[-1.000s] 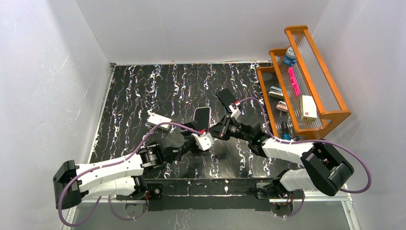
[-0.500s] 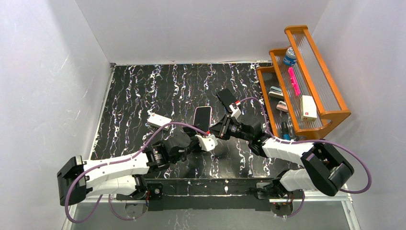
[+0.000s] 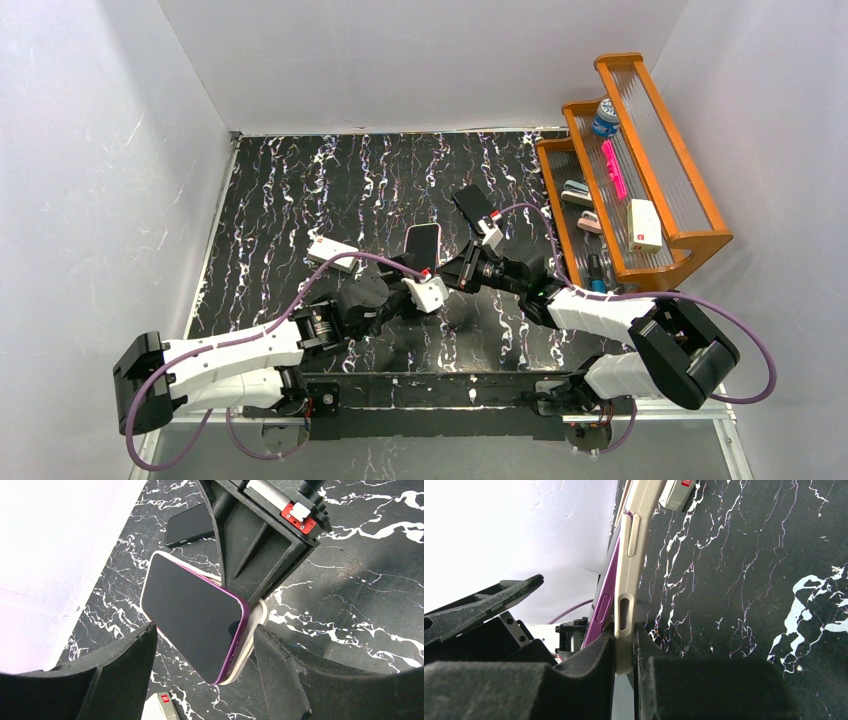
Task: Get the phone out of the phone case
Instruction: Remove the phone case from the phone.
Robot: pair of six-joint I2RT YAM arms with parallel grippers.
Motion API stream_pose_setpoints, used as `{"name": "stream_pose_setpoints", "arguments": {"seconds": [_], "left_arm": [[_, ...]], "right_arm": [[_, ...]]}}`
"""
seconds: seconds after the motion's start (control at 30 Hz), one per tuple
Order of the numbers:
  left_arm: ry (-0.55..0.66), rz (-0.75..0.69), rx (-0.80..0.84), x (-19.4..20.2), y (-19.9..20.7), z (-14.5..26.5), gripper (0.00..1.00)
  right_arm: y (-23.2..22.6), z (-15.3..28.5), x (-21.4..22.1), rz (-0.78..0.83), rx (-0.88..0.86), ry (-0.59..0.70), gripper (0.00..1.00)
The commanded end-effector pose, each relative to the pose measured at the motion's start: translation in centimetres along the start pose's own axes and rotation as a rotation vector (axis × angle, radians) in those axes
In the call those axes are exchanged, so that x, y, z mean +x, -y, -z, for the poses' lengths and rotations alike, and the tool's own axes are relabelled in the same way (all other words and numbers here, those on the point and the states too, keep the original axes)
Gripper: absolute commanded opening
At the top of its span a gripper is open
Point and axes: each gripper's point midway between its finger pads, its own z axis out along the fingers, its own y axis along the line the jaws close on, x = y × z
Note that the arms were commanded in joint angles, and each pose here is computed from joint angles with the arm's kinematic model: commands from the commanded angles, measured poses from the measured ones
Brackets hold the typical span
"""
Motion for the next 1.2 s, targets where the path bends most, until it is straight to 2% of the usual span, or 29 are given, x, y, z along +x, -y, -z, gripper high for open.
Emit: {"name": "stream_pose_setpoints", "arguments": {"seconds": [0.0,0.13,0.4,0.53,0.7,0.87,0.93,1.03,1.17], "left_arm": [[-0.008,0.0,-0.045,0.1,-0.8,-0.1,0.66],[-0.038,-0.035,-0.064,0.8,-1.0,-0.5,0.59],[-0.079,-0.069,-0.076,1.8,-0.8,-1.1,0.57],[-0.112,-0.076,-0.069,2.5,-0.3,-1.7,0.52],[-0.133,-0.074,-0.063,3.0,0.0,-2.1,0.38],[-0.129,-0.066,-0.091,2.6,-0.7,-1.6,0.11],[-0.121,-0.06,-0.1,2.3,-1.1,-1.3,0.04],[-0.11,-0.049,-0.119,1.9,-1.7,-0.8,0.0],[-0.095,-0.037,-0.145,1.4,-2.5,-0.1,0.0]], "right_arm": [[-4.6,0.2,-1.7,0.08,-0.138,0.053,0.01],[-4.8,0.2,-1.7,0.076,-0.146,0.05,0.01],[-5.1,0.2,-1.3,0.073,-0.162,0.036,0.01],[-5.3,-0.1,-1.1,0.071,-0.166,0.031,0.01],[-5.2,-0.5,-0.8,0.062,-0.164,0.027,0.01],[-4.1,-0.5,-1.0,0.049,-0.125,0.063,0.01],[-3.5,-0.6,-1.2,0.046,-0.093,0.074,0.01],[-2.0,-0.7,-1.5,0.034,-0.032,0.103,0.01],[0.7,-0.6,-2.4,0.017,0.071,0.177,0.01]]}}
